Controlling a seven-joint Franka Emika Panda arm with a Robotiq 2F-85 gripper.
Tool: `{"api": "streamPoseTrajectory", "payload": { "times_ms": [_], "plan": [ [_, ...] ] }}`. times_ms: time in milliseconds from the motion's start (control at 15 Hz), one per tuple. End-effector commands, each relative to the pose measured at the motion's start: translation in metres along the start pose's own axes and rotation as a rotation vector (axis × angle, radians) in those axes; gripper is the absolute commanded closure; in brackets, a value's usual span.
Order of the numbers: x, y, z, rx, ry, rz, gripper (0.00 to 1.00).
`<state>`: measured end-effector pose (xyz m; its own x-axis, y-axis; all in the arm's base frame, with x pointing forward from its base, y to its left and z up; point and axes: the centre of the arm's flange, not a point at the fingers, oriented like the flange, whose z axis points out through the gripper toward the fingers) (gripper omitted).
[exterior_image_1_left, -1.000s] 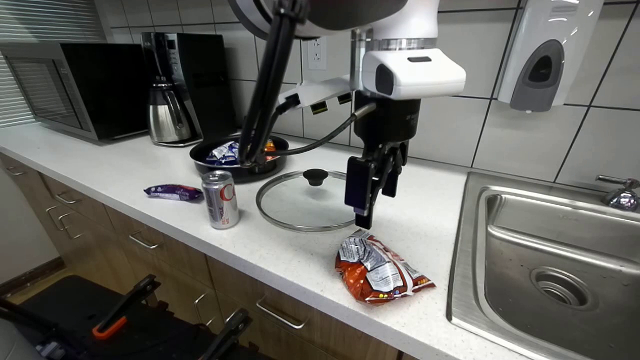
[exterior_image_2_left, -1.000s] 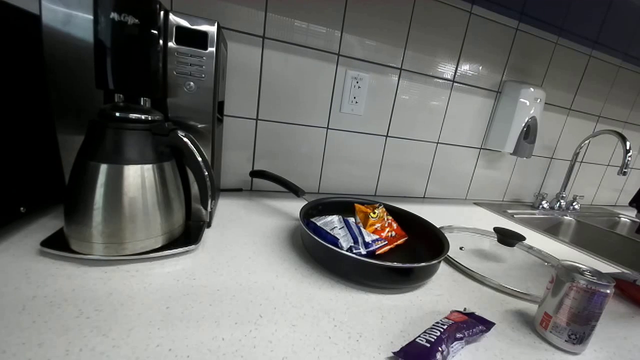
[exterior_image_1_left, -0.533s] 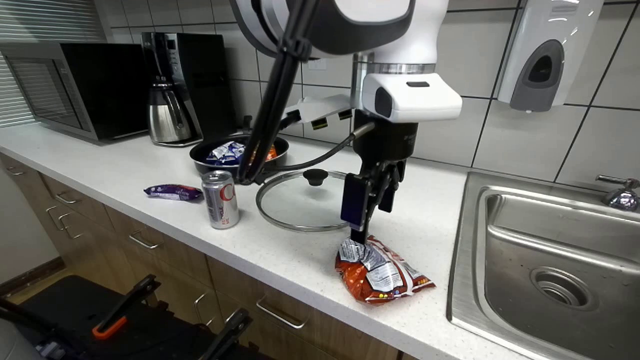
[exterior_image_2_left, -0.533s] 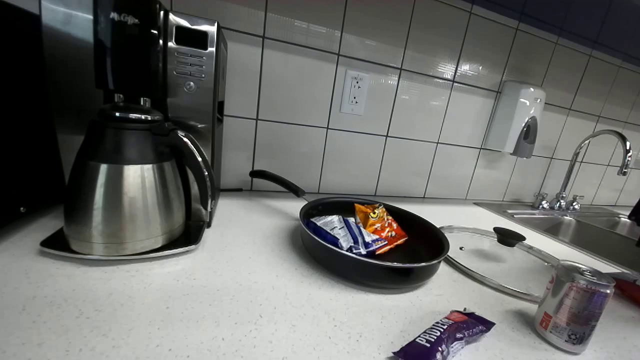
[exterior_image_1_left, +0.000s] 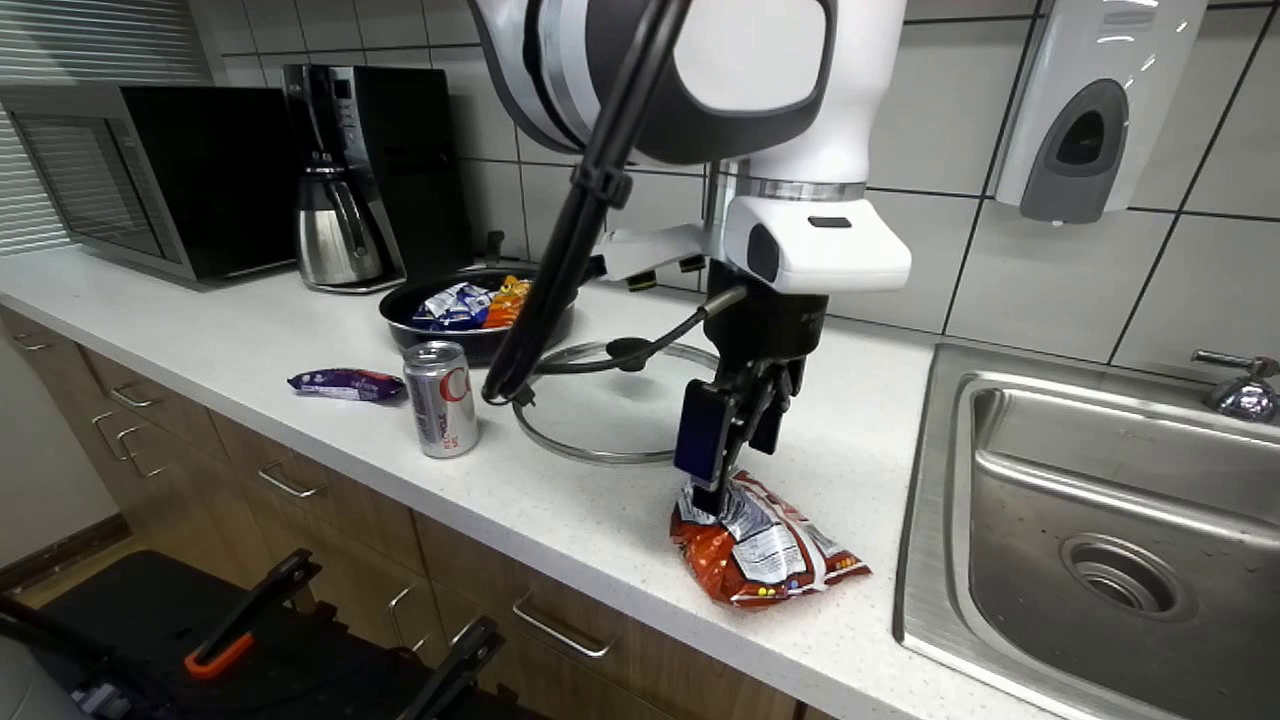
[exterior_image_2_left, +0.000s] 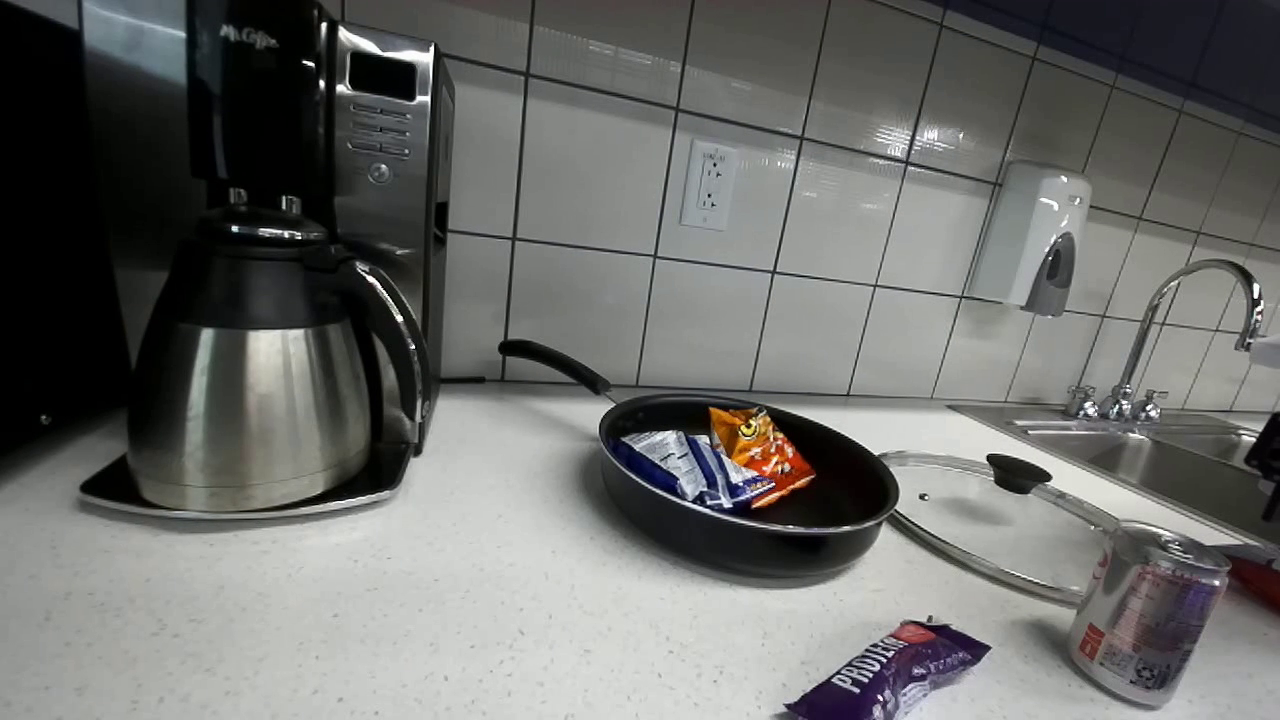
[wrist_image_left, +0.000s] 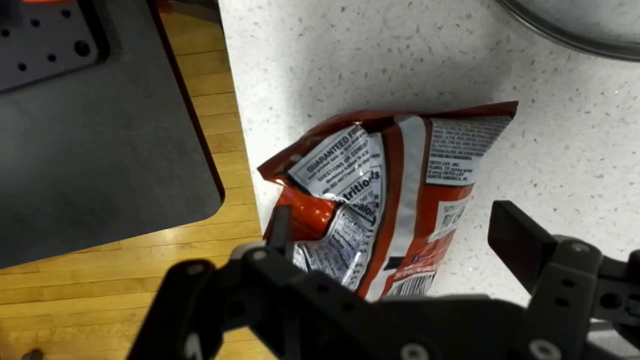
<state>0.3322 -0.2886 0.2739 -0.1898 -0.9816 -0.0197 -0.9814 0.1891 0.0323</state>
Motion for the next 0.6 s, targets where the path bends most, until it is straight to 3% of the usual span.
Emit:
{"api": "streamPoseTrajectory", "payload": {
  "times_ms": [0,133,200,267,533],
  "plan": [
    [0.0051,-0.0103,0.0058,0.003,-0.008,0.002,0.0],
    [0.004,-0.0115,0.0086,-0.004,-0.006,-0.005,0.0],
    [0.0033,-0.012,0.0095,-0.005,-0.003,-0.008,0.25],
    [0.0028,-0.0125,0.0101,-0.007,-0.003,-0.009,0.27],
    [0.0022,-0.0141,0.011,-0.008,-0.011,-0.015,0.6]
  ]
}}
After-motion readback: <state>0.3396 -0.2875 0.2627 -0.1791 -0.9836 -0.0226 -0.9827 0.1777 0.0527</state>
